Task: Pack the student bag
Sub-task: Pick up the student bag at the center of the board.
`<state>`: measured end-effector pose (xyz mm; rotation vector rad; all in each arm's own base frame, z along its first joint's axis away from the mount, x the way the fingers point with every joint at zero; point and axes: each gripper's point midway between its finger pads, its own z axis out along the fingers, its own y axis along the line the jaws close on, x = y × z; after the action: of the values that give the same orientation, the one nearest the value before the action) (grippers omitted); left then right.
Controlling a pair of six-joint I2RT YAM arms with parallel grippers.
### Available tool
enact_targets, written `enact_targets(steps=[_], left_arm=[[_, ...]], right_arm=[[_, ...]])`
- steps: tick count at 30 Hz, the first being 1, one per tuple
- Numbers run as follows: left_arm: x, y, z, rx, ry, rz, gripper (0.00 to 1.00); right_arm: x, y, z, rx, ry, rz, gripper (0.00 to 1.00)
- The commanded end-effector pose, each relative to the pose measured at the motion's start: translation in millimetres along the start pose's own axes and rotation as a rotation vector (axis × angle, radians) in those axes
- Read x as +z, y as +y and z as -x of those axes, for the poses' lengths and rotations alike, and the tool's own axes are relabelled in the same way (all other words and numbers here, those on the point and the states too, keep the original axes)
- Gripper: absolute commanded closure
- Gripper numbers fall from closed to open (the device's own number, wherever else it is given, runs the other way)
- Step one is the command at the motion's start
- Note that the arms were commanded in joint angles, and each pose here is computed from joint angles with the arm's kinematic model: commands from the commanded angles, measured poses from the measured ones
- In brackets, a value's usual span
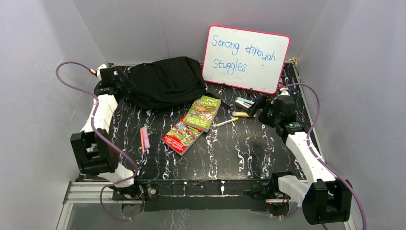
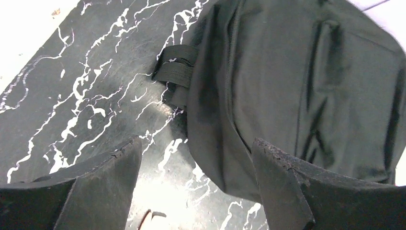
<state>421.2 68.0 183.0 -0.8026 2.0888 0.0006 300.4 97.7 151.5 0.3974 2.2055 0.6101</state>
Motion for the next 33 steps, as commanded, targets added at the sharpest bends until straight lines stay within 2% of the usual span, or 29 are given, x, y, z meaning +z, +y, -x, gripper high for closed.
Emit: enact_targets(steps=[1, 8, 14, 20, 25, 33], left_arm=[[26.0, -9.4, 13.3, -0.084, 0.002, -0.092, 0.18], [64.7, -16.1, 20.2, -0.141, -0.003, -0.195, 0.17], [76.5, -31.6, 36.5, -0.140, -0.015, -0.261, 0.17], [93.0, -40.0, 27.9, -0.142, 0.042, -0.293, 0.17], [115.5, -34.3, 3.7, -0.181, 0.150, -0.249, 0.22], [133.0, -63.0, -7.4, -0.220, 0.218, -0.412, 0.32]], right_arm=[[-0.2, 13.9, 9.1, -0.026, -0.027, 0.073, 0.01], [-3.3, 13.1, 6.4, -0.042, -0.020, 0.074, 0.01], [-5.4, 7.6, -1.7, -0.036, -0.006, 0.062, 0.01], [-6.6, 6.7, -6.4, -0.027, 0.004, 0.064, 0.01], [-7.1, 6.9, -4.9, -0.029, 0.004, 0.060, 0.01], [-6.9, 2.3, -8.4, -0.022, 0.011, 0.042, 0.01]])
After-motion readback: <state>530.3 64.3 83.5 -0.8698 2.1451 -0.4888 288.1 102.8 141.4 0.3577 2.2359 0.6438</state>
